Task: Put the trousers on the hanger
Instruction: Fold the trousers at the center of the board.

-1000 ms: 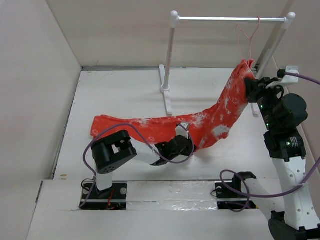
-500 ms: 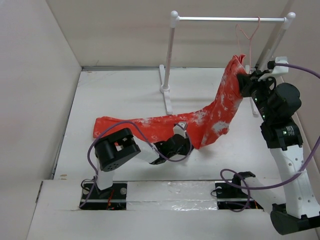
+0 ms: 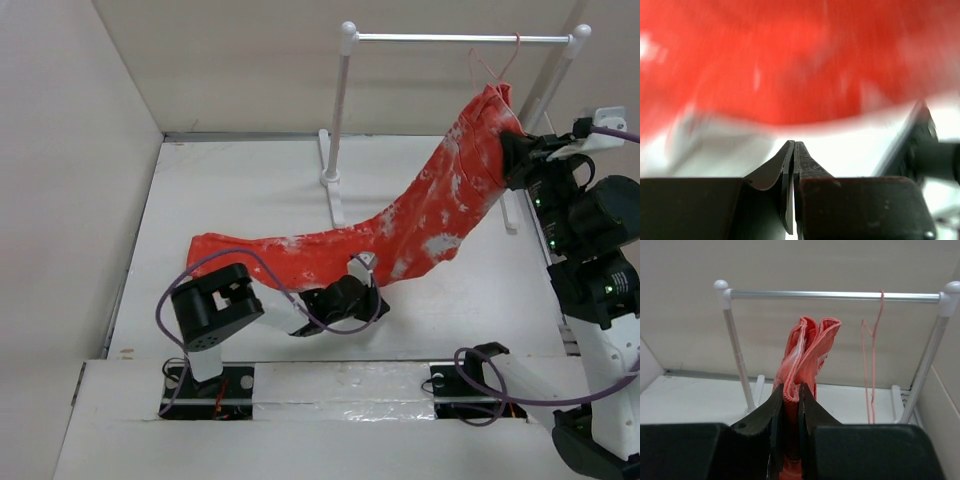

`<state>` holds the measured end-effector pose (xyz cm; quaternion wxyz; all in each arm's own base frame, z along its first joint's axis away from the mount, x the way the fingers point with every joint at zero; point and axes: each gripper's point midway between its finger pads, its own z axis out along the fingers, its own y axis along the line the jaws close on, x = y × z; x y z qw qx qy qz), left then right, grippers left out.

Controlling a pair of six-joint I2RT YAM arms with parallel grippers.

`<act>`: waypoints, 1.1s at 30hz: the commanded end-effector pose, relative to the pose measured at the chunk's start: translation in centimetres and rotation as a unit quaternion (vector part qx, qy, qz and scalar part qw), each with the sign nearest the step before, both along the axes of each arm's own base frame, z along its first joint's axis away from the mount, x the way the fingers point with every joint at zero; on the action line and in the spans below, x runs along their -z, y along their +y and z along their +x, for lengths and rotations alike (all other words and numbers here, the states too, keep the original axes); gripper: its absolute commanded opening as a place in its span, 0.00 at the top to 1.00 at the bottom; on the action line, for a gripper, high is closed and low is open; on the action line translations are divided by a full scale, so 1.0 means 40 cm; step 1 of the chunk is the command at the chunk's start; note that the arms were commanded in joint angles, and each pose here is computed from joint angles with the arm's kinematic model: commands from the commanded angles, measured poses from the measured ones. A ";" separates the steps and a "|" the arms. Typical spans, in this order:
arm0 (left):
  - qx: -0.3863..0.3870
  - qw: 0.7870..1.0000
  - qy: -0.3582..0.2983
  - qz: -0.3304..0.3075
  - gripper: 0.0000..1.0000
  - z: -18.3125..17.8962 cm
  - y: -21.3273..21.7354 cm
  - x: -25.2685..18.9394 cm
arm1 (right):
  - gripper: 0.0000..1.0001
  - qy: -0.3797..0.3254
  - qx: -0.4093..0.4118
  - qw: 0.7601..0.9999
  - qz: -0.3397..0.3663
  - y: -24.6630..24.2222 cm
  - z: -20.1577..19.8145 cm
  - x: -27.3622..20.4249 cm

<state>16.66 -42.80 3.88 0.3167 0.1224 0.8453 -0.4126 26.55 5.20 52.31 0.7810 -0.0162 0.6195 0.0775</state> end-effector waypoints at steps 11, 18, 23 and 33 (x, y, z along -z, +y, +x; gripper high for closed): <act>-0.046 0.996 -0.053 -0.057 1.00 0.046 0.135 -0.218 | 1.00 -0.058 0.056 0.997 -0.001 -0.078 -0.057 -0.067; -0.048 0.997 -0.047 -0.031 1.00 0.126 0.012 -0.131 | 1.00 -0.044 0.052 0.998 -0.005 -0.076 -0.055 -0.038; -0.038 0.999 -0.025 -0.013 1.00 0.146 -0.053 -0.045 | 1.00 -0.043 0.047 0.998 -0.004 -0.071 -0.057 -0.032; 0.092 0.996 0.005 -0.013 1.00 -0.030 -0.223 0.030 | 1.00 -0.045 -0.010 0.999 -0.018 -0.022 -0.082 -0.045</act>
